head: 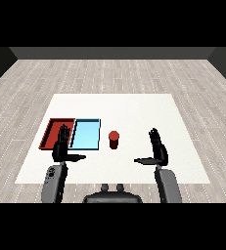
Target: Pick the red can and put it in the red box
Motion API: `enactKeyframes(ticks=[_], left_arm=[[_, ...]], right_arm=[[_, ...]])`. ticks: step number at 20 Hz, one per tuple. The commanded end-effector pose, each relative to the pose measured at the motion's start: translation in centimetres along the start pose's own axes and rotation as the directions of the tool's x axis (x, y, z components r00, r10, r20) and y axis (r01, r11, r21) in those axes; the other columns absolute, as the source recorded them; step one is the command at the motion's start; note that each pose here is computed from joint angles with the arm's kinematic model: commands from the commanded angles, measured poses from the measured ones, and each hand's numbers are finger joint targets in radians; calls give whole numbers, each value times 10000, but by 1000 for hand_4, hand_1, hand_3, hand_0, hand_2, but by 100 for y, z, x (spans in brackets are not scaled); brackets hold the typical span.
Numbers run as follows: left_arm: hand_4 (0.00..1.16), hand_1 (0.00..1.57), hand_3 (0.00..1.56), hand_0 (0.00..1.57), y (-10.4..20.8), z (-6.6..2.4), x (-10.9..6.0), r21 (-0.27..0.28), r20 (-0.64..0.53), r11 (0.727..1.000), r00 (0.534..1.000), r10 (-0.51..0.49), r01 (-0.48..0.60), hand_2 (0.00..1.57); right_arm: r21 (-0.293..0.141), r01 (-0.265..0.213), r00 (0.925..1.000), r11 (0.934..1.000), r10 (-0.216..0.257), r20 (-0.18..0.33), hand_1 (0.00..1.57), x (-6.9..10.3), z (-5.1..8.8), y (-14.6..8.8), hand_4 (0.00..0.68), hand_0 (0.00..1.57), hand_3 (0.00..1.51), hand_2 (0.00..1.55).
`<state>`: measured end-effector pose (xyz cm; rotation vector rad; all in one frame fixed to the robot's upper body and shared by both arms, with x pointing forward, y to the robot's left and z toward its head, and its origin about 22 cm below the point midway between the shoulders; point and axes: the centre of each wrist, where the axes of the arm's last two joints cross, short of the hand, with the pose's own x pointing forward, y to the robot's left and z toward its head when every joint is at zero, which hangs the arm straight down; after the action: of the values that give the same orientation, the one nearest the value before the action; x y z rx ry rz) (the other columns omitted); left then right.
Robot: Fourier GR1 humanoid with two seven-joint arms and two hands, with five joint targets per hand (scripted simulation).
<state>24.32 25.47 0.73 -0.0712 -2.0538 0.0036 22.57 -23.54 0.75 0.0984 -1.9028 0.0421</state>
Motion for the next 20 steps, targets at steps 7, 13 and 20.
enactKeyframes(ticks=[7,13,20], left_arm=[[0,0,0,0,97,208,37,301,170,9995,9998,37,-42,0],[0,0,0,0,-70,-47,65,351,187,9992,9997,170,-176,0],[0,0,0,0,22,-179,-42,306,337,9994,9993,141,-151,0]], right_arm=[[450,31,9996,9990,-19,-264,0,38,-159,194,0,0,0,0],[201,365,9972,9991,-352,-655,0,-28,-605,235,0,0,0,0],[212,1285,9856,9915,-1253,-1139,0,-365,-544,470,0,0,0,0]])
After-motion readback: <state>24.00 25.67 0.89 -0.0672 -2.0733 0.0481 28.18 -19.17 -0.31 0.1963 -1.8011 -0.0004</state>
